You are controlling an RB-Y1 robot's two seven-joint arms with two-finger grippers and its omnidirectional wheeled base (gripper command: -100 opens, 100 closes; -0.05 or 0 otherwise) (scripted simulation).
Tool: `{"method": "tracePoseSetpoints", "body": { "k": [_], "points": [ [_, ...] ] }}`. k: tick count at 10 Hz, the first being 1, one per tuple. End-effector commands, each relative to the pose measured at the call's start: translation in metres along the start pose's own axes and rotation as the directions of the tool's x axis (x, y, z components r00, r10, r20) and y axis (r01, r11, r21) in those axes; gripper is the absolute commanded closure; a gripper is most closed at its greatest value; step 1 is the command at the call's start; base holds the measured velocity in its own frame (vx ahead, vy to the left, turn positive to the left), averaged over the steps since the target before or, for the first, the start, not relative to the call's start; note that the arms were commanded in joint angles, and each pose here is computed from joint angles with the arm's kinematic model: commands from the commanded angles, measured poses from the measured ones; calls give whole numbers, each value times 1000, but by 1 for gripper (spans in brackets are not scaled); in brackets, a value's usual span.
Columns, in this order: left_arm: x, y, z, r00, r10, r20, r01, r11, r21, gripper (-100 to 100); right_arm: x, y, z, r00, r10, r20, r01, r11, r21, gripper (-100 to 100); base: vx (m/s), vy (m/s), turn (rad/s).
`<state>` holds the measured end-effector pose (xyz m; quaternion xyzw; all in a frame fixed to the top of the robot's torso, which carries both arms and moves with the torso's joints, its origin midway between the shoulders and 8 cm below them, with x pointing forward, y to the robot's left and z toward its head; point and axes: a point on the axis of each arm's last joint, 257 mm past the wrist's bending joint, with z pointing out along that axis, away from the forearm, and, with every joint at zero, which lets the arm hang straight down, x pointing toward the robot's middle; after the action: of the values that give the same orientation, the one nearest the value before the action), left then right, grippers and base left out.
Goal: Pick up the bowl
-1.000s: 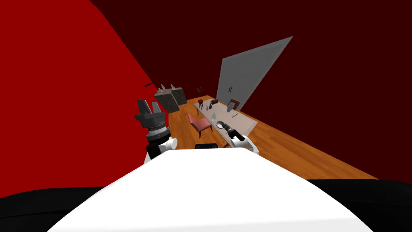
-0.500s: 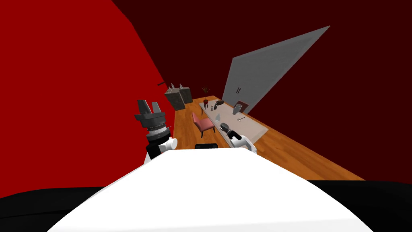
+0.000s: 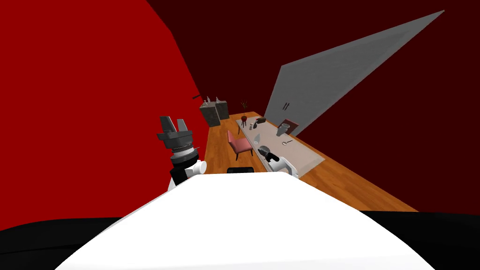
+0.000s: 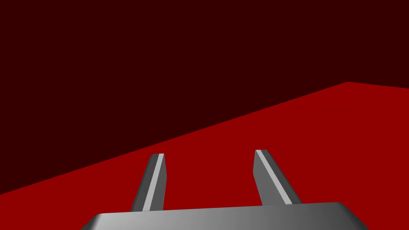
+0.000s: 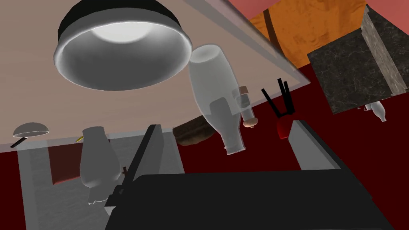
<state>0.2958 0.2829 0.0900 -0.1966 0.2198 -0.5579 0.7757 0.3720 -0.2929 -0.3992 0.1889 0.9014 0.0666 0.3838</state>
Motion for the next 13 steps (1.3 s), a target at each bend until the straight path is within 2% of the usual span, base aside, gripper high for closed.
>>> {"method": "tracePoseSetpoints", "body": {
  "k": [1,2,3,5,9,13],
  "points": [
    [0,0,0,1000,0,0,0,1000,0,0,19,-18,3,997,-45,-56,48,998,52,-100,37,-24,242],
    [0,0,0,1000,0,0,0,1000,0,0,31,-31,6,992,-80,-97,88,992,85,-100,49,-40,447],
    [0,0,0,1000,0,0,0,1000,0,0,32,-33,6,992,-79,-102,89,992,91,-100,38,-43,147],
    [0,0,0,1000,0,0,0,1000,0,0,58,-63,8,971,-136,-194,168,973,159,-100,41,-35,312],
    [0,0,0,1000,0,0,0,1000,0,0,97,-118,5,912,-208,-353,308,917,254,-100,59,-64,332],
    [0,0,0,1000,0,0,0,1000,0,0,125,-155,-4,857,-235,-460,398,867,300,-100,43,-46,239]
  ]
}}
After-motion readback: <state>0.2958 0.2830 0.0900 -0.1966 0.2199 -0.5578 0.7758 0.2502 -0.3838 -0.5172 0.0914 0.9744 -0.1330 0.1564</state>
